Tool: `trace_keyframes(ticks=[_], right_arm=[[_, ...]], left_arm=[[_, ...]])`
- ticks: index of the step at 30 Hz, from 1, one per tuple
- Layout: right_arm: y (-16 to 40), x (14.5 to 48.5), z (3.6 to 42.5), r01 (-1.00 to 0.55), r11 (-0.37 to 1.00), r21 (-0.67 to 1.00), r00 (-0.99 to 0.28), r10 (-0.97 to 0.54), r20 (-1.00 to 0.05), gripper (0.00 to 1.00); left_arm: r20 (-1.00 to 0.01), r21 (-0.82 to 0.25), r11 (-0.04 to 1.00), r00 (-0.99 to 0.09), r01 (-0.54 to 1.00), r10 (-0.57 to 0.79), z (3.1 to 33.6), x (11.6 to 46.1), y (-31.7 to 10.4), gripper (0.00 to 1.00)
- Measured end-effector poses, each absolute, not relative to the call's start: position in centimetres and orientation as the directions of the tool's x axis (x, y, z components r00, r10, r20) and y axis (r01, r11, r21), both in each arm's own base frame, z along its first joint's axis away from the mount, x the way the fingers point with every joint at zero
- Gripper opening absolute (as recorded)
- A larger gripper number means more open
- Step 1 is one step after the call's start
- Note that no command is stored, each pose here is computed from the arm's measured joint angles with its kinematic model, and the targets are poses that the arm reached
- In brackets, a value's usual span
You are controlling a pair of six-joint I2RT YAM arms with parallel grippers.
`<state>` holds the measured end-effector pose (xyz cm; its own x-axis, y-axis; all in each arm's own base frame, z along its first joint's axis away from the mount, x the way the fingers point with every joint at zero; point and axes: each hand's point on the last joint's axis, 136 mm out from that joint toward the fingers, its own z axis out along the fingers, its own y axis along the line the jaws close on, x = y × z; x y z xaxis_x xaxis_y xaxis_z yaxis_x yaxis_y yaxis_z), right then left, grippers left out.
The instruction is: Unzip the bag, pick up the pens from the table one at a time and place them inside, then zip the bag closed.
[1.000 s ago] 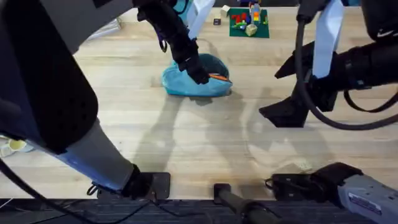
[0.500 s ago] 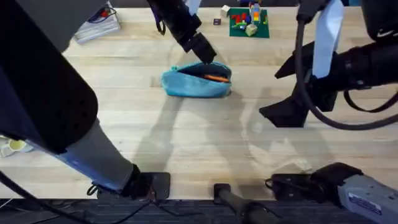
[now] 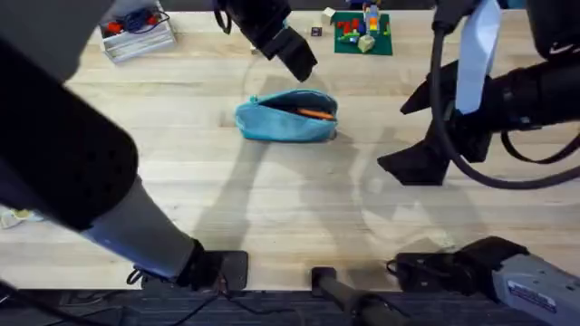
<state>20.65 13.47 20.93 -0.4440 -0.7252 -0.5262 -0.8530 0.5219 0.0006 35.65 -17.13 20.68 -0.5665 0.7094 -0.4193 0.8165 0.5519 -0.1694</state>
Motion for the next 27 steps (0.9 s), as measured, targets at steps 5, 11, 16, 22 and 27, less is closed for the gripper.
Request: trace_keyframes(ticks=[5, 11, 16, 22, 27], right_arm=[[13.5, 20.6, 20.9, -0.853, 0.522, 0.001, -0.444, -0.725, -0.526, 0.998], [13.5, 20.7, 20.9, -0.853, 0.522, 0.0, -0.444, -0.725, -0.526, 0.998], [13.5, 20.6, 20.9, -0.853, 0.522, 0.0, -0.444, -0.725, -0.526, 0.998], [13.5, 20.6, 20.9, -0.853, 0.522, 0.001, -0.444, -0.725, -0.526, 0.997], [13.5, 20.6, 20.9, -0.853, 0.522, 0.001, -0.444, -0.725, -0.526, 0.997]], left_arm=[[-0.469, -0.123, 0.554, -0.54, 0.824, 0.699, 23.5, 34.7, -16.8, 0.995], [-0.514, -0.072, 0.555, -0.508, 0.829, 0.691, 26.9, 32.7, -16.1, 0.997], [-0.532, -0.06, 0.568, -0.508, 0.821, 0.677, 28.2, 31.9, -15.2, 0.997], [-0.573, -0.128, 0.582, -0.538, 0.803, 0.618, 29.5, 30.7, -12.0, 0.997], [-0.6, -0.14, 0.562, -0.522, 0.815, 0.607, 29.8, 30.7, -11.6, 0.997]])
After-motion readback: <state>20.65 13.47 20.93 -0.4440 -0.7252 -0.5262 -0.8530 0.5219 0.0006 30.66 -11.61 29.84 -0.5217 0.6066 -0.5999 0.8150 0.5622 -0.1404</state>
